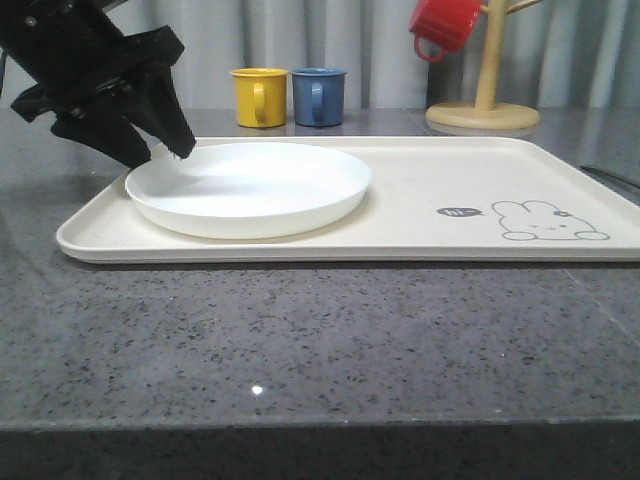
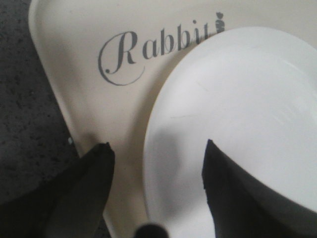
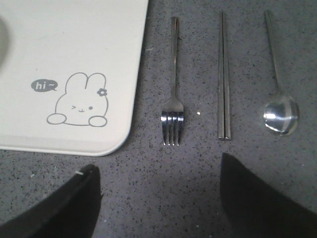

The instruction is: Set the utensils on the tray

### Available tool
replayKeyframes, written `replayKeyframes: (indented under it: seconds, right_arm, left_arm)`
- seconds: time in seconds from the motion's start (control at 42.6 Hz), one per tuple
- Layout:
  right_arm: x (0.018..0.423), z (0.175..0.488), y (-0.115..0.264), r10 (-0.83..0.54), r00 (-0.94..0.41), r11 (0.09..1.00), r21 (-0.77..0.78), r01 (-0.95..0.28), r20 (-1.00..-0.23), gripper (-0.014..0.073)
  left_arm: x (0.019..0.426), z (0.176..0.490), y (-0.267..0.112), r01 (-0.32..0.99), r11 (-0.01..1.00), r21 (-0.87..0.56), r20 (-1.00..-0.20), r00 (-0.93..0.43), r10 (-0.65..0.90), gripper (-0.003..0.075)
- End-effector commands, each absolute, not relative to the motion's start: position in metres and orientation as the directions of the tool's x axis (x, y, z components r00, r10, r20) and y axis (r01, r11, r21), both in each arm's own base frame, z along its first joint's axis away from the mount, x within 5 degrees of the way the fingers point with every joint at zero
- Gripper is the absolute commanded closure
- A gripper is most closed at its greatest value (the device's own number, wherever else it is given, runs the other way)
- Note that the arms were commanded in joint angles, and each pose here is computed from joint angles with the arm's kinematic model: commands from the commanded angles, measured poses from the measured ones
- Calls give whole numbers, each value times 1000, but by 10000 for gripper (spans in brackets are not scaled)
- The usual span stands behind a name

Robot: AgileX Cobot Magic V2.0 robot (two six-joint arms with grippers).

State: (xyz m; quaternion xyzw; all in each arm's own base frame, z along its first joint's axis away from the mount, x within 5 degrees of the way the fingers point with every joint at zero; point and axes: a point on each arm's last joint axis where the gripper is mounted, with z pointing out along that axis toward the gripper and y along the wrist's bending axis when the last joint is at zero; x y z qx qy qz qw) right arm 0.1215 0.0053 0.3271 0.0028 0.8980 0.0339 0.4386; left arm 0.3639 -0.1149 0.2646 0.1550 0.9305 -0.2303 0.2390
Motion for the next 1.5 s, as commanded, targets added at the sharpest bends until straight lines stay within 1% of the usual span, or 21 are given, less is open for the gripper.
replayKeyframes:
  seconds: [0.0,0.094,0.188,0.282,0.376,0.47,0.54,0.728,0.893,1.057,1.198,1.339,1.409,1.48]
  right_arm:
    - [126,341,5,28,-544,998,52,-29,-839,59]
    - [126,341,5,28,-544,998,52,-29,-839,59]
    - [126,341,5,28,-544,998,52,-29,-839,59]
    - [126,341,5,28,-544,998,52,-29,-839,59]
    - [126,341,5,28,-544,998,52,-29,-839,59]
    - [126,341,5,28,-544,998,52,-29,-839,59]
    - [126,341,5,28,-544,998,52,-29,-839,59]
    - [126,341,5,28,-544,998,52,-29,-839,59]
    - [126,341,5,28,-544,998,52,-29,-839,59]
    - [128,346,5,32,-497,998,52,-28,-867,59]
    - [130,348,4,26,-488,999,45,-25,-872,59]
    - [146,352,2,-6,-582,1000,8,-20,-813,59]
    - [160,353,0,-19,-639,1000,-12,-16,-769,59]
    - [176,353,-3,-4,-695,1000,-8,2,-719,59]
  left_arm:
    - [352,311,-116,442,833,-332,-631,-761,152,291]
    - [337,330,-124,492,818,-297,-668,-719,190,291]
    - [314,352,-136,576,793,-201,-712,-641,285,291]
    - [287,368,-152,652,748,-120,-725,-573,383,291]
    - [258,385,-163,681,731,-47,-737,-517,435,291]
    - [225,398,-165,682,730,41,-750,-462,473,291]
    - [203,402,-166,696,715,65,-765,-425,483,291]
    - [150,403,-150,752,655,73,-810,-339,479,291]
    - [118,394,-121,756,653,52,-832,-328,447,291]
    - [99,390,-102,744,668,33,-864,-314,392,291]
    - [93,393,-96,742,669,33,-881,-295,370,291]
    - [93,393,-96,742,669,33,-881,-294,369,291]
    - [93,393,-96,742,669,33,-881,-294,369,291]
    - [93,393,-96,742,669,33,-881,-295,371,291]
